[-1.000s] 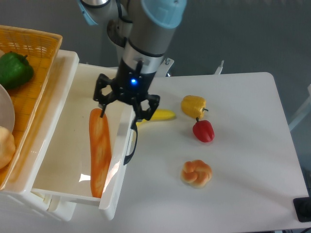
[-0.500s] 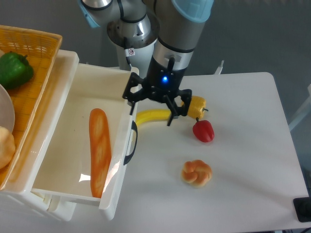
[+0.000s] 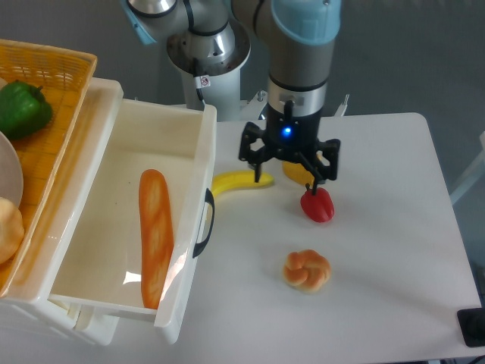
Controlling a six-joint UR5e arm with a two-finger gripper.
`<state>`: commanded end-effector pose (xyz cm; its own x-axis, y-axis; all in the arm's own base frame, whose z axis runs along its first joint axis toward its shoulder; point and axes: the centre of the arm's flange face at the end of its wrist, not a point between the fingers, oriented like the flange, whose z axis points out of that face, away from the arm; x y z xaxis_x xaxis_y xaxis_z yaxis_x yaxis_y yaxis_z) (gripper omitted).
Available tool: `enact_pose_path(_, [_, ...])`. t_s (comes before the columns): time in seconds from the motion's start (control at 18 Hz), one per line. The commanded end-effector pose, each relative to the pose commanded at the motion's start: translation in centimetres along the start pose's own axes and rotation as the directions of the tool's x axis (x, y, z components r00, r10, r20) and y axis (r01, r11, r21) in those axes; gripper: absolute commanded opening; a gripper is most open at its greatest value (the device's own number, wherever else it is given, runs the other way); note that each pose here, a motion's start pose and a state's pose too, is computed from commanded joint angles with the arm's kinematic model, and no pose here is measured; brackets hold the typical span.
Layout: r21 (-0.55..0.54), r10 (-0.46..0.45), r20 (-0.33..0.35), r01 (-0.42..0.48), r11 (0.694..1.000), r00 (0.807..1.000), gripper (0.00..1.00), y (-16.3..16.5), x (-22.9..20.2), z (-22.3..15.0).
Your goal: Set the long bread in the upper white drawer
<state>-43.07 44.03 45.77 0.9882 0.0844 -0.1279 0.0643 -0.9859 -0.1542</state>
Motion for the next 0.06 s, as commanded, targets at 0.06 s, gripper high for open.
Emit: enact_pose_path(0.06, [-0.006,0.000,-0.005,0.000,1.000,1.000,1.00,0.02,-0.20,0.50])
